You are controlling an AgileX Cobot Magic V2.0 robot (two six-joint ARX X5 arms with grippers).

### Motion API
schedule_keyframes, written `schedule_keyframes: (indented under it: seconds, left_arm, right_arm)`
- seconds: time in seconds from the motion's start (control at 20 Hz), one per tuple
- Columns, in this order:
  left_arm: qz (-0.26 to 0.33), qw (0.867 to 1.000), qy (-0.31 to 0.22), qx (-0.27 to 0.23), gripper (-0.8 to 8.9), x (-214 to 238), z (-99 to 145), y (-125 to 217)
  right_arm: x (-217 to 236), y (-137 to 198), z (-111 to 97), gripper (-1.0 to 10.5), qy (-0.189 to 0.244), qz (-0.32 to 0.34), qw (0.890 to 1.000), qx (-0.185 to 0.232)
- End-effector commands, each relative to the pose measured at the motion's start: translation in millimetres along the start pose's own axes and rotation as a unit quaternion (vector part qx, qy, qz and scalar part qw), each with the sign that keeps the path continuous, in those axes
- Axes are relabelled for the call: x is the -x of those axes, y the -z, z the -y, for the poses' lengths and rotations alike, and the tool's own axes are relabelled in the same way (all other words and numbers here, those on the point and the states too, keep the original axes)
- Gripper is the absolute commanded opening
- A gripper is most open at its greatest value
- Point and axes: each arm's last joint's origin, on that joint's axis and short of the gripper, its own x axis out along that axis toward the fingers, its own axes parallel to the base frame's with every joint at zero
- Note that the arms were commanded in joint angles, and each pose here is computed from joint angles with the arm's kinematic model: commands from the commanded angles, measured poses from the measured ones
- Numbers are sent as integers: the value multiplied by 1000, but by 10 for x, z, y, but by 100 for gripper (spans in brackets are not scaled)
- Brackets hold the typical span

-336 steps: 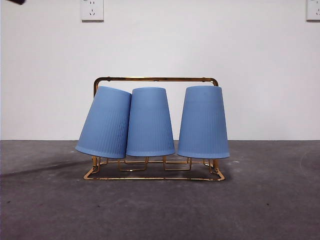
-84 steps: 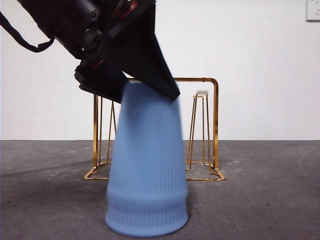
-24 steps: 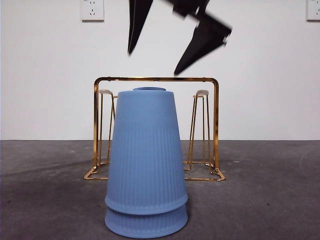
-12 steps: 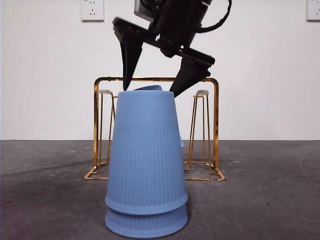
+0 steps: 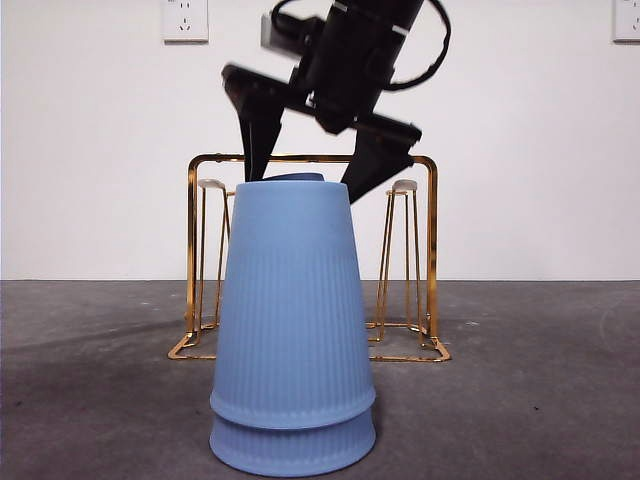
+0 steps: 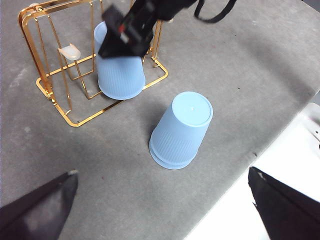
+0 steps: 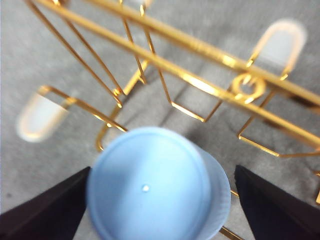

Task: The left arm pick up the left cup on cup holder and place it on desk, then the right arm insert the right cup into the first cup, and then the left arm insert the mid cup into the first cup

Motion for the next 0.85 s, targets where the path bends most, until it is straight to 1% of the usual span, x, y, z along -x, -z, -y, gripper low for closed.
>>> schedule_keyframes:
  seconds: [0.05,0.1,0.2,0.25,0.45,0.6,0.85]
  left_arm:
    - [10,1000,6,-2,591,27,17,-43]
    - [10,1000,6,-2,591,27,17,-42]
    - [10,1000,6,-2,591,27,17,-43]
    - [10,1000,6,-2,591,27,17,-43]
    - [10,1000,6,-2,591,27,16,-42]
    - [10,1000,6,-2,591,27,17,-42]
    - [10,1000,6,-2,591,27,17,-42]
  right_arm:
    - [-44,-37,-52,450,-3,5,1000,12]
    - [-44,-37,-52,424,-3,5,1000,12]
    - [-44,-35,-51,336,-2,4,1000,12]
    - [-44,-34,-51,314,-2,4,1000,12]
    - [0,-60,-66,314,-4,10,1000,14]
    - [253,-152,-95,314,-10,32,999,24]
    - [859,-222,-151,314,-27,92,995,31]
